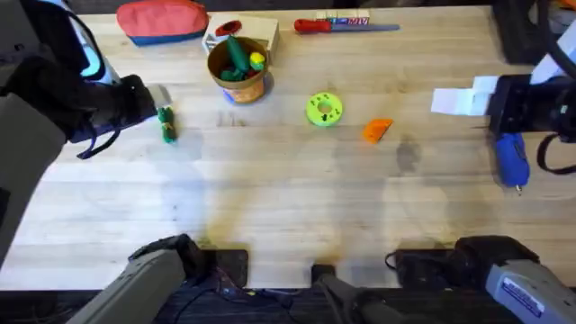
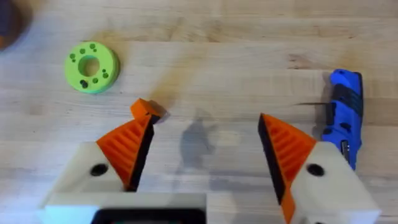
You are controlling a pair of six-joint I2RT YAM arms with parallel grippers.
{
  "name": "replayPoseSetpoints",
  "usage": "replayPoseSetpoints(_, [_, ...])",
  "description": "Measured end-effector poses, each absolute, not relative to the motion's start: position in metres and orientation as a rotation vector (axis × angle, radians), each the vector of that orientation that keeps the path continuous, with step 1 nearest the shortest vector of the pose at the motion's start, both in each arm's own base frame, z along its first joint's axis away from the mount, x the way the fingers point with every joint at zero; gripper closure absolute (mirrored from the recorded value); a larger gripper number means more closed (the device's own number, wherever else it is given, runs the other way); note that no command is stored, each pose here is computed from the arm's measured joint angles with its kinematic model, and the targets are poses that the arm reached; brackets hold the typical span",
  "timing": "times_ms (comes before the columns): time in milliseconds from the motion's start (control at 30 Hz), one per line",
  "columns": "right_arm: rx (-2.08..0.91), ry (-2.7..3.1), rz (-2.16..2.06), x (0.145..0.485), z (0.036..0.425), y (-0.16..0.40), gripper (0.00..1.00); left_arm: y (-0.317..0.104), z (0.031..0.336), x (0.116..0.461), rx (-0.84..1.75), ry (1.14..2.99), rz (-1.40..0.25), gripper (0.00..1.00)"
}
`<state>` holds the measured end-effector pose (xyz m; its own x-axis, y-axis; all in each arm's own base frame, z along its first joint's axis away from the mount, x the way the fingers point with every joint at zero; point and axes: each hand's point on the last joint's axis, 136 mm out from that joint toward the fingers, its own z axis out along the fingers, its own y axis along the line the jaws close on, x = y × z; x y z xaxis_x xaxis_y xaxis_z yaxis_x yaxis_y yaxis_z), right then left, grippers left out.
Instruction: Pick up the gripper from the table and insert it into the empty holder that is missing its gripper. Then pick up a screw, insert it into the mounting hole, and use the screwdriver to tighten it. Finally, clean up the table by picking up the vegetable and placing it into the bucket.
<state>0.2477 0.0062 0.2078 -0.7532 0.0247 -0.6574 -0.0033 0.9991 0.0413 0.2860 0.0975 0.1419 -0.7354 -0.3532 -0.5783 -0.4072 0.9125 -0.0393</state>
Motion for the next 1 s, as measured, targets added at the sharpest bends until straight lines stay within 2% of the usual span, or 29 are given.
replayPoseSetpoints(67, [0.014, 2.423, 0.052, 0.248, 0.208, 0.006, 0.01, 0.099, 0.144, 0.287, -0.532, 2.461, 0.119, 0.795])
replayPoseSetpoints(100, [0.015, 2.423, 0.052, 0.248, 0.208, 0.006, 0.01, 0.098, 0.144, 0.287, -0.525, 2.461, 0.117, 0.926])
replayPoseSetpoints(133, [0.015, 2.423, 0.052, 0.248, 0.208, 0.006, 0.01, 0.096, 0.144, 0.287, -0.51, 2.465, 0.116, 0.979])
replayPoseSetpoints(167, [0.015, 2.422, 0.052, 0.248, 0.208, 0.006, 0.01, 0.094, 0.145, 0.288, -0.49, 2.467, 0.114, 0.949])
replayPoseSetpoints(200, [0.015, 2.422, 0.051, 0.248, 0.208, 0.006, 0.01, 0.09, 0.146, 0.288, -0.463, 2.469, 0.115, 0.822])
replayPoseSetpoints(333, [0.015, 2.422, 0.052, 0.248, 0.208, 0.006, 0.01, 0.061, 0.162, 0.288, -0.287, 2.448, 0.095, 0.186])
replayPoseSetpoints(367, [0.015, 2.423, 0.052, 0.248, 0.208, 0.006, 0.01, 0.051, 0.168, 0.288, -0.24, 2.429, 0.084, 0.061])
replayPoseSetpoints(433, [0.015, 2.424, 0.052, 0.248, 0.208, 0.006, 0.01, 0.028, 0.185, 0.287, -0.128, 2.377, 0.055, 0.017])
replayPoseSetpoints(600, [0.015, 2.424, 0.052, 0.248, 0.208, 0.006, 0.01, -0.032, 0.228, 0.271, 0.134, 2.211, -0.057, 0.013])
replayPoseSetpoints(833, [0.015, 2.424, 0.052, 0.248, 0.208, 0.006, 0.01, -0.12, 0.28, 0.238, 0.471, 1.955, -0.35, 0.013])
replayPoseSetpoints(1000, [0.018, 2.424, 0.053, 0.248, 0.208, 0.006, 0.01, -0.155, 0.302, 0.227, 0.586, 1.831, -0.468, 0.014])
